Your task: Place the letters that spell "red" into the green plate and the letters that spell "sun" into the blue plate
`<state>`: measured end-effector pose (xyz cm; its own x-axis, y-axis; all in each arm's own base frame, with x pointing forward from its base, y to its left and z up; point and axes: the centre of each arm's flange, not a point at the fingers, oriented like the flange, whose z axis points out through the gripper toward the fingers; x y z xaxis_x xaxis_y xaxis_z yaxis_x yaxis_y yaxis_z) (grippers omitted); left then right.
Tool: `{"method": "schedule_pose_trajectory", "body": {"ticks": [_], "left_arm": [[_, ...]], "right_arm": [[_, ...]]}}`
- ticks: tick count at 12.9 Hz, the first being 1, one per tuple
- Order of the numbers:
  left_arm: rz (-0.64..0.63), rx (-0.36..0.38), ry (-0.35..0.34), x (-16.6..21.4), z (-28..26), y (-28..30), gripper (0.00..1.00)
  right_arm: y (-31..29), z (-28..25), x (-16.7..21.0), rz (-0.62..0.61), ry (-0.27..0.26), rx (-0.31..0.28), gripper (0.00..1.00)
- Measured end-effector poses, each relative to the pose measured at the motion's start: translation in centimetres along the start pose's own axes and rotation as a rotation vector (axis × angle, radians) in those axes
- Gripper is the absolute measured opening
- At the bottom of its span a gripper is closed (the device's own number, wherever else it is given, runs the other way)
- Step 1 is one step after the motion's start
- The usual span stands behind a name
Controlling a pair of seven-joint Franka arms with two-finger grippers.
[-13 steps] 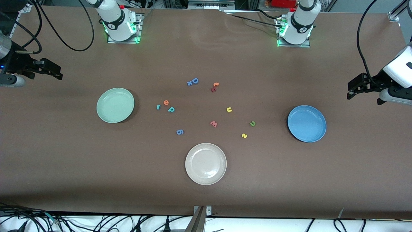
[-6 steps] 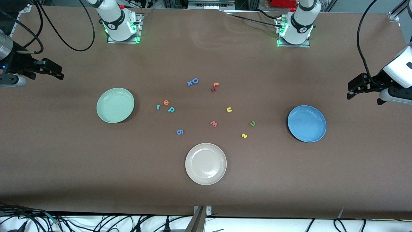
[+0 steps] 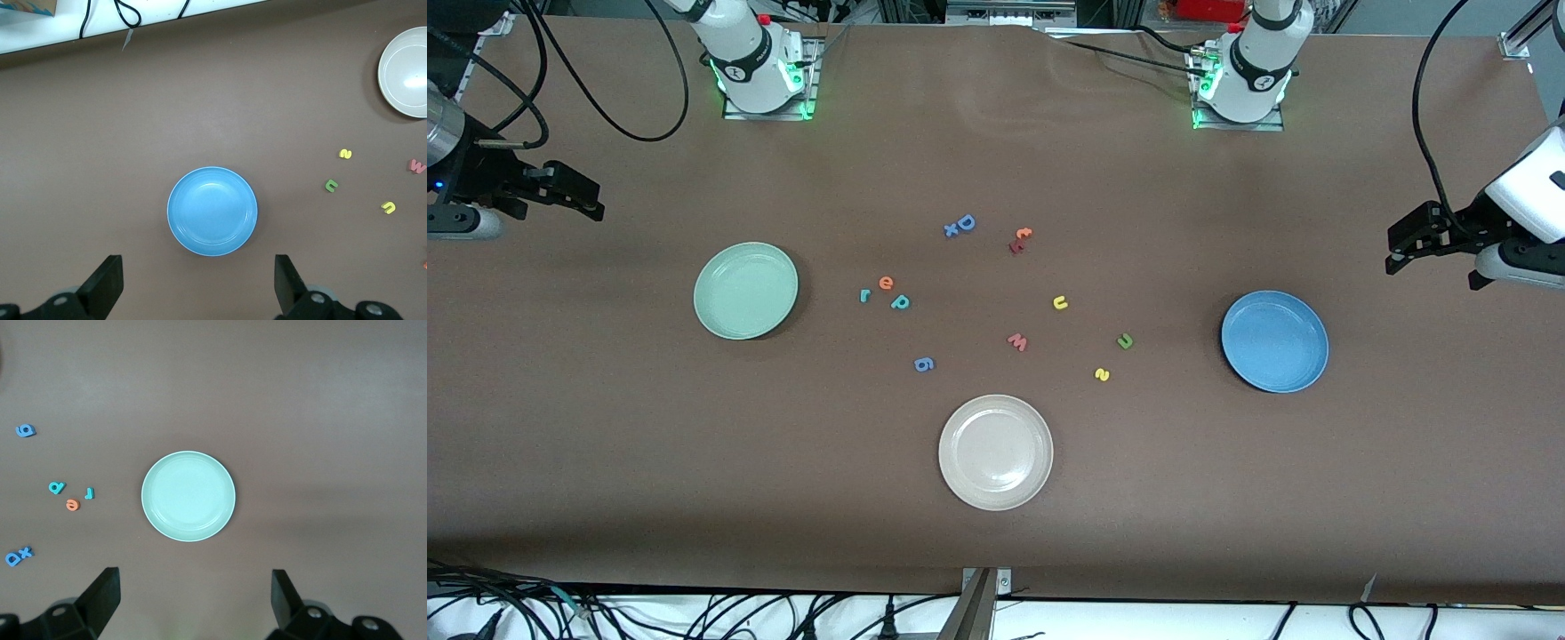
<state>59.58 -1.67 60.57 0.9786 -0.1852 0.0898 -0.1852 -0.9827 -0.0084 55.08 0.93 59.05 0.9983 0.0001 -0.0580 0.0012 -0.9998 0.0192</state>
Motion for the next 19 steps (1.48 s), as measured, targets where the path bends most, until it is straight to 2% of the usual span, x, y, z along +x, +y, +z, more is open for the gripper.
{"method": "schedule_pose_trajectory", "body": {"ticks": [19], "left_arm": [[-0.007, 0.001, 0.0, -0.06, 0.0, -0.39, 1.0]], "right_arm": [[-0.69, -0.01, -0.01, -0.013, 0.0, -0.001, 1.0]]}}
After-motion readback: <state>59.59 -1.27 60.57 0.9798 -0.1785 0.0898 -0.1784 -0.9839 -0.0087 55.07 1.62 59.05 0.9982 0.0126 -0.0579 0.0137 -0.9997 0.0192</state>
